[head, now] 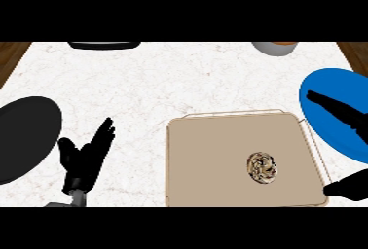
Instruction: Pick the cupcake from the tray and place it in the plate
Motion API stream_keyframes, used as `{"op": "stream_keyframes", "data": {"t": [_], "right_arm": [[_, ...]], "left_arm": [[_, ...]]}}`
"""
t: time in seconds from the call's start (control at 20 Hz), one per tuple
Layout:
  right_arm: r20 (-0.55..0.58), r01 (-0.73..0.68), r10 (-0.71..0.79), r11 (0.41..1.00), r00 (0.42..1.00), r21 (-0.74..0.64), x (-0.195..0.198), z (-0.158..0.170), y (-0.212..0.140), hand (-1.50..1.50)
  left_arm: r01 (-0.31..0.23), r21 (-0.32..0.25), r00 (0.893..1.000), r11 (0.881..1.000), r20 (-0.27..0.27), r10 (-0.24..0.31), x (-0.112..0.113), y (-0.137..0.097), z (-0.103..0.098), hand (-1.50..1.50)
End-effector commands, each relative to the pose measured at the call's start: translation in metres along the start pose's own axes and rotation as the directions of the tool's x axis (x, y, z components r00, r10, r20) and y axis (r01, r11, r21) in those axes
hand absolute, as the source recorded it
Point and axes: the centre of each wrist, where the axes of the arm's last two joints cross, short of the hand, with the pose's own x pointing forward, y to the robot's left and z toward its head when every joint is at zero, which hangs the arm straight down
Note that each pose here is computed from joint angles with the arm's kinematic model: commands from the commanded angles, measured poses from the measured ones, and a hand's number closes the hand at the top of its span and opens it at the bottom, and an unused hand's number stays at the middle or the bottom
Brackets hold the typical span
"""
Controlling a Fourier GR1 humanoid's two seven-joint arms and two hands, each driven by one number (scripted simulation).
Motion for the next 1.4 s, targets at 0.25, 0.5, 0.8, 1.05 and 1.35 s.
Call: {"op": "stream_keyframes", "data": {"t": [0.25, 0.5, 0.8, 1.05, 1.35], "right_arm": [[-0.085, -0.093, 0.096, 0.995, 0.992, 0.046, 0.029, -0.023, 0.051, -1.5], [-0.107, -0.053, 0.068, 0.988, 0.992, 0.142, 0.031, -0.014, 0.082, -1.5], [-0.098, -0.056, 0.071, 0.987, 0.993, 0.149, 0.033, -0.016, 0.084, -1.5], [-0.129, -0.108, 0.123, 0.988, 0.984, 0.112, 0.048, -0.031, 0.107, -1.5], [-0.195, -0.18, 0.203, 0.975, 0.959, 0.13, 0.037, -0.035, 0.115, -1.5]], "left_arm": [[0.003, -0.005, 0.999, 1.0, -0.041, -0.003, -0.017, -0.011, -0.006, 0.0], [-0.006, 0.001, 0.999, 1.0, -0.035, 0.006, 0.005, 0.009, -0.001, 0.0], [-0.014, 0.004, 0.998, 1.0, -0.056, 0.014, -0.012, -0.003, -0.002, 0.0], [-0.008, -0.01, 1.0, 1.0, -0.029, 0.008, -0.006, 0.004, -0.003, 0.0], [0.003, -0.003, 1.0, 1.0, -0.023, -0.003, -0.004, -0.013, 0.003, 0.0]]}}
